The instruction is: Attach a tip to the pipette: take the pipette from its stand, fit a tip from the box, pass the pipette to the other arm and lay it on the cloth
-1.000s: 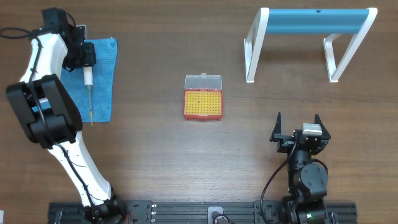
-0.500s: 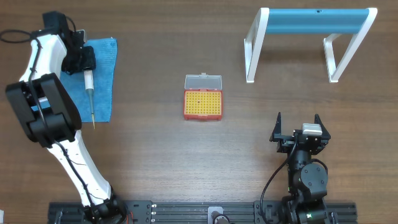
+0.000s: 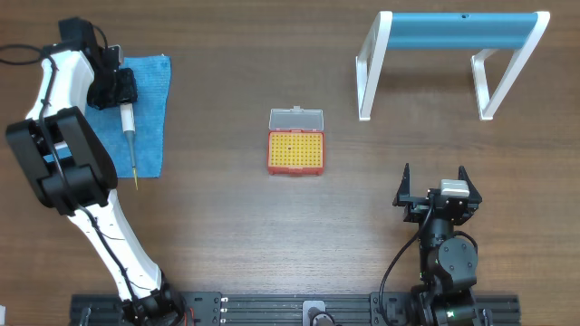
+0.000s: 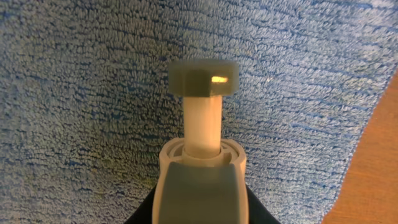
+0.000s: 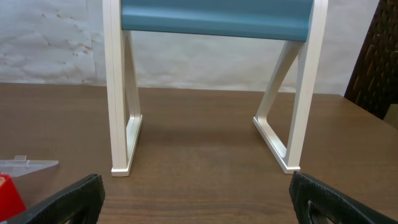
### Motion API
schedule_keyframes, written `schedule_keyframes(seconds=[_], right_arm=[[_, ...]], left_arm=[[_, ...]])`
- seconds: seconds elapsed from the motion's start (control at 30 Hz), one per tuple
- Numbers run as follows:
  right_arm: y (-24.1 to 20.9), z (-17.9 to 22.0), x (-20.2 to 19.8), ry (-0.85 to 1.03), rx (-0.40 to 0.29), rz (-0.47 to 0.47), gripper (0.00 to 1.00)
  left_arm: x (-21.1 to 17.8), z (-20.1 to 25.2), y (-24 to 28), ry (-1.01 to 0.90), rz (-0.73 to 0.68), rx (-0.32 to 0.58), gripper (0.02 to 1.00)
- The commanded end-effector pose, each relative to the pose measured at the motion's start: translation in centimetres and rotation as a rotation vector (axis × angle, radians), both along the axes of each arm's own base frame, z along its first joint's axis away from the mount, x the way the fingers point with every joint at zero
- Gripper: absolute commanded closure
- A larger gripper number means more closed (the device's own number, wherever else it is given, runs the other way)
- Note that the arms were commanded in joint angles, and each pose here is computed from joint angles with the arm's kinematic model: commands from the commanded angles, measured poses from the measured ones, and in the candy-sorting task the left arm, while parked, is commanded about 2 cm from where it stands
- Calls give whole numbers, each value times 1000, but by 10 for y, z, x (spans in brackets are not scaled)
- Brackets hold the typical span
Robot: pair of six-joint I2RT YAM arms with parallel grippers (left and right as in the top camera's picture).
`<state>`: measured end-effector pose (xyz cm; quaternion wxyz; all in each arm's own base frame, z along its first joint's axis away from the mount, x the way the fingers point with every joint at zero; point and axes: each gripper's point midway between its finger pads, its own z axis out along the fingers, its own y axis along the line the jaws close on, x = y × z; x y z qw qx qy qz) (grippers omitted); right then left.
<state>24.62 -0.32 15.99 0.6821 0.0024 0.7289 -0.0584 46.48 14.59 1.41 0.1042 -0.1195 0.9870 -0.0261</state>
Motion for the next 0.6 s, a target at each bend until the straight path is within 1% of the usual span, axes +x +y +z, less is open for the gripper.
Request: schedule_keyframes(seconds=[0.03, 0.13, 0.23, 0.3, 0.33, 0.4, 0.47, 0.53, 0.6], right_arm=[[-1, -2, 0, 3, 6, -8, 27], [-1, -2, 0, 4, 6, -7, 27], [-1, -2, 0, 4, 6, -8, 27], [-1, -2, 0, 3, 6, -8, 27], [-1, -2, 0, 3, 6, -8, 27], [-1, -2, 0, 3, 6, -7, 29], [-1, -2, 0, 3, 6, -7, 27], [-1, -2, 0, 3, 6, -8, 25], [-1, -2, 0, 4, 6, -8, 27]], left_arm=[[-3, -21, 3, 53, 15, -2, 901], [-3, -21, 3, 50, 15, -1, 893], [-3, -21, 3, 50, 15, -1, 814], [-3, -21, 3, 53, 14, -3, 720], [-4, -21, 3, 54, 14, -3, 369], [-5, -21, 1, 60, 13, -16, 66], [-9, -21, -3, 73, 10, -34, 20], [-13, -16, -7, 81, 8, -52, 20], [-12, -2, -7, 61, 8, -45, 20]])
